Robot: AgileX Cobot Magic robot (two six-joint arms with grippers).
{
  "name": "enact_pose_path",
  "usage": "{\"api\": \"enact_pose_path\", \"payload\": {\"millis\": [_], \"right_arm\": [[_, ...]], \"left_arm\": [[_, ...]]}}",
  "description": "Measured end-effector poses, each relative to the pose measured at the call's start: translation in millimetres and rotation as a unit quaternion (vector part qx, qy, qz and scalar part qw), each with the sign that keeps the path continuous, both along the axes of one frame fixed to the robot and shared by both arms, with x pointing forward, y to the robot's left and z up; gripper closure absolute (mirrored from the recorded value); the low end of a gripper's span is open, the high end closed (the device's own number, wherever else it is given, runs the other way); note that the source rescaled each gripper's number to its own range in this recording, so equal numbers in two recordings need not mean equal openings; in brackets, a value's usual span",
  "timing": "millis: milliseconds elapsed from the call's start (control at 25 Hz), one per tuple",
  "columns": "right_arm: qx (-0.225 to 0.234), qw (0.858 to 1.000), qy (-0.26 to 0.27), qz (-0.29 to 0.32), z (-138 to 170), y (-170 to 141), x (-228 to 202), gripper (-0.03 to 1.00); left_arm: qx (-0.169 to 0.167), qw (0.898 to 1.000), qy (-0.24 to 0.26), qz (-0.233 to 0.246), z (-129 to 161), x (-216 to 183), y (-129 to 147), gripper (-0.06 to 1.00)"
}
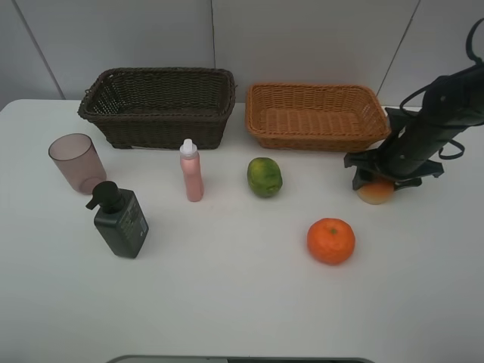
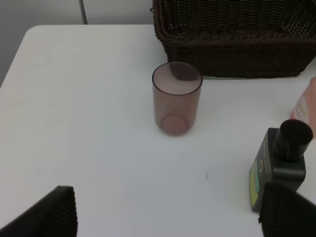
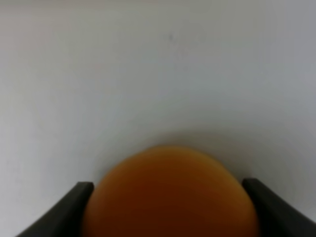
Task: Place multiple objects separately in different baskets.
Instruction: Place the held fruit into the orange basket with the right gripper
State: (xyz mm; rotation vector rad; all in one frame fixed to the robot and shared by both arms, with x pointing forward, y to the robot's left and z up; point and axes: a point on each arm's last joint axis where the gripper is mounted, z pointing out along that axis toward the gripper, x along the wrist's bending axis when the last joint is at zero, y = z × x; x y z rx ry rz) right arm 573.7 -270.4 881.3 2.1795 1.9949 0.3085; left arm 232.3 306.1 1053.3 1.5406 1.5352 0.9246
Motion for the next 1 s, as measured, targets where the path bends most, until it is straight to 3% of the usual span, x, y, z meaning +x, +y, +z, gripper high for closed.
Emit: {"api": "enact_pose_path", "payload": {"millis": [760, 1000], "right_arm": [[0.0, 1.0, -0.005, 0.001, 1.9, 0.0, 0.5, 0.94], [-0.001, 1.0, -0.029, 0.002, 39.7, -0.9, -5.9, 0.94]], "left_arm": [[0.0, 1.0, 0.0, 0.0, 0.0, 0.0, 0.0, -0.01], [0.0, 1.0, 0.0, 0.0, 0.0, 0.0, 0.0, -0.01]]}}
